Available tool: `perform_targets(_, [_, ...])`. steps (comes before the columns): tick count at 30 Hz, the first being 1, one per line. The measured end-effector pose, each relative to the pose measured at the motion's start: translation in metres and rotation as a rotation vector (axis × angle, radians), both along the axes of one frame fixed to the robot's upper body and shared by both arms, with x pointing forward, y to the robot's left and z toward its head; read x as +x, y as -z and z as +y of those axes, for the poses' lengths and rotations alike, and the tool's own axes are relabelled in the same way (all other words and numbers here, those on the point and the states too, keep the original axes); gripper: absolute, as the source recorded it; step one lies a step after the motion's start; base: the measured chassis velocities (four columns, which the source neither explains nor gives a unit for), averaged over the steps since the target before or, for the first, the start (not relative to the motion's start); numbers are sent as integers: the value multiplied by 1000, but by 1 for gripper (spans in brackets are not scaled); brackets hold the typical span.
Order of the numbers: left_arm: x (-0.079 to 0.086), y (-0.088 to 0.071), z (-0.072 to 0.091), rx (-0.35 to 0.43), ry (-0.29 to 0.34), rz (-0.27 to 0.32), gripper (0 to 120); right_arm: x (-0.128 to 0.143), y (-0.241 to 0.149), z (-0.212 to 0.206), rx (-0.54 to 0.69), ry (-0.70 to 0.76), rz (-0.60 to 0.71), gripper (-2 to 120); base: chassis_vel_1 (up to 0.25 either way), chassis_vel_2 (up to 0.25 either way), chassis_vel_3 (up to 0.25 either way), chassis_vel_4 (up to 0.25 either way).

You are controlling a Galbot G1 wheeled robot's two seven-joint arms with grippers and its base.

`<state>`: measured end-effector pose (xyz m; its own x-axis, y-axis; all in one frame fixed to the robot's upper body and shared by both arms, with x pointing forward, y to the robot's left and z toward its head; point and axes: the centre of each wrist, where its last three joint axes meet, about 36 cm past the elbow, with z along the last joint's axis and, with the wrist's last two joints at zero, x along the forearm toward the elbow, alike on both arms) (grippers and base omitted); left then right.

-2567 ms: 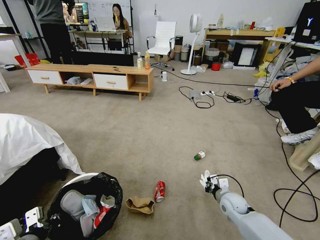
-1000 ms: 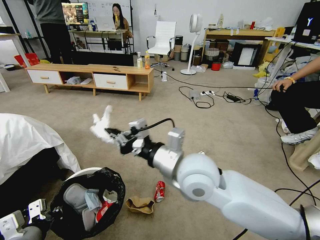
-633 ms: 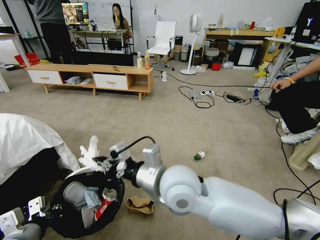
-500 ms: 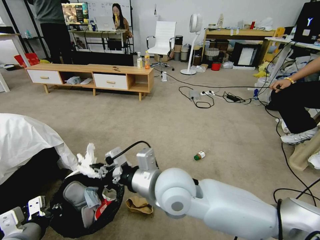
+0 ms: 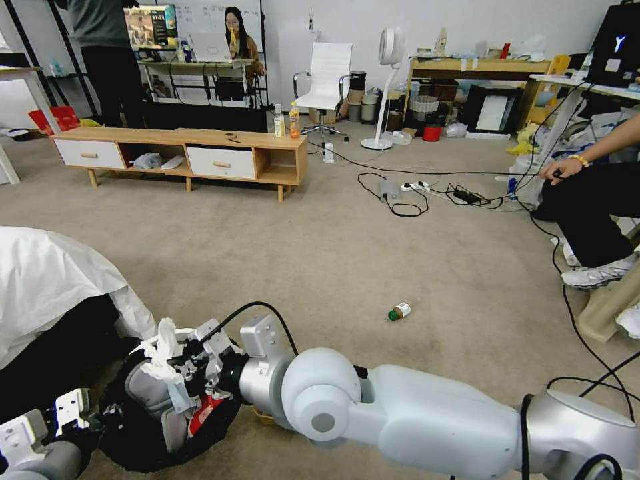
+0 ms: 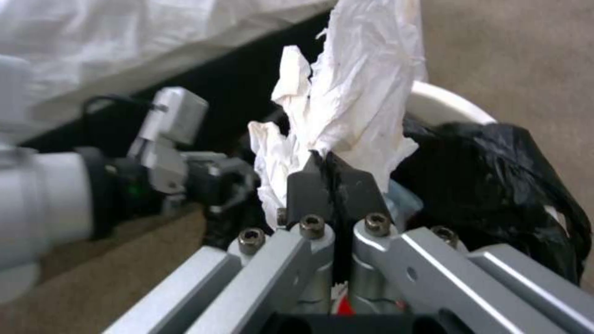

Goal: Pick up the trash bin and place the garbage on the floor into it.

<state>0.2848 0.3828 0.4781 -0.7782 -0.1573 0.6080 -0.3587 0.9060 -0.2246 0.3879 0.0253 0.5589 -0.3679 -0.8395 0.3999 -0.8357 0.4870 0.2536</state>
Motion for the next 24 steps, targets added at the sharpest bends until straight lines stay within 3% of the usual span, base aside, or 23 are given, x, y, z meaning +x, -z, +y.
perform_targets(24, [1, 5, -1, -10, -4, 7, 1, 6, 55, 10, -79, 59, 55, 0, 0, 0, 0, 0])
